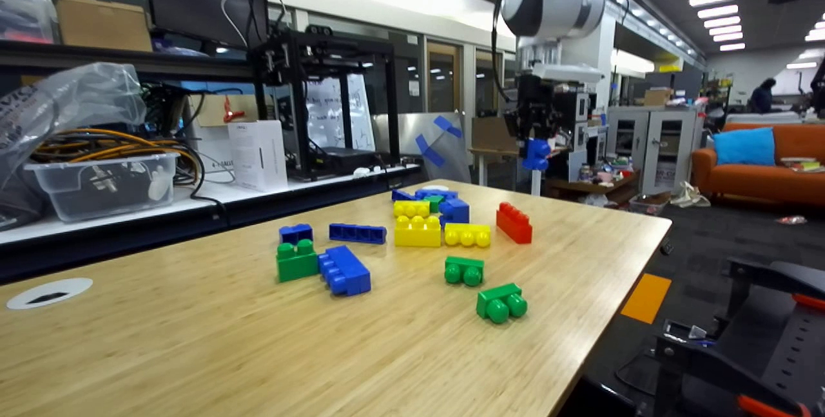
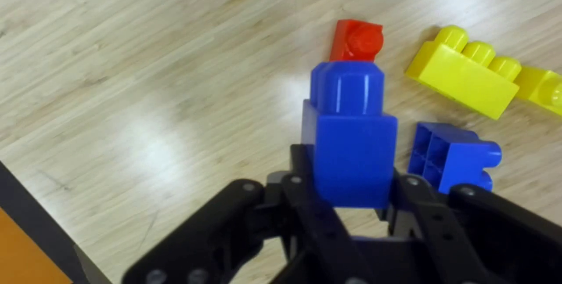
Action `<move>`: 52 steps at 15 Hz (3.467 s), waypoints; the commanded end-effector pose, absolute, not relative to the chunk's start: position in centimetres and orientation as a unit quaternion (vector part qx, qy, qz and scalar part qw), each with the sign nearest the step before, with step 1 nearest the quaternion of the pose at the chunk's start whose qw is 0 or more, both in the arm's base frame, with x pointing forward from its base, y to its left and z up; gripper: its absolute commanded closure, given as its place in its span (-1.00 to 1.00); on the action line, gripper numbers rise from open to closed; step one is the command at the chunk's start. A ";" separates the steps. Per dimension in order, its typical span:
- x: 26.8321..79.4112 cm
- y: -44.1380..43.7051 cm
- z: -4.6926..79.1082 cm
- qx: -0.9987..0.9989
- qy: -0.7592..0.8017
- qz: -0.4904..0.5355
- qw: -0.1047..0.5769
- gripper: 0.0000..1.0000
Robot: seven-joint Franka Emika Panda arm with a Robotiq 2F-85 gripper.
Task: Pick up the blue block and move it to the right side of the table.
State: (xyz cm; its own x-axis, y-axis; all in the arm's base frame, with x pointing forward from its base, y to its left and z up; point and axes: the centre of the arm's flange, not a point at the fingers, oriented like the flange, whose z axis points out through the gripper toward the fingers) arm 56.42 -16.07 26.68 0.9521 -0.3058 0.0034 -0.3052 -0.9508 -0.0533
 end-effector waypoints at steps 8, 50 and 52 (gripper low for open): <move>65.1 -17.4 31.7 -0.992 0.106 0.008 0.065 0.79; 75.6 -17.7 23.9 -0.994 0.079 0.047 0.060 0.79; 76.6 -17.9 22.5 -0.995 0.076 0.051 0.049 0.79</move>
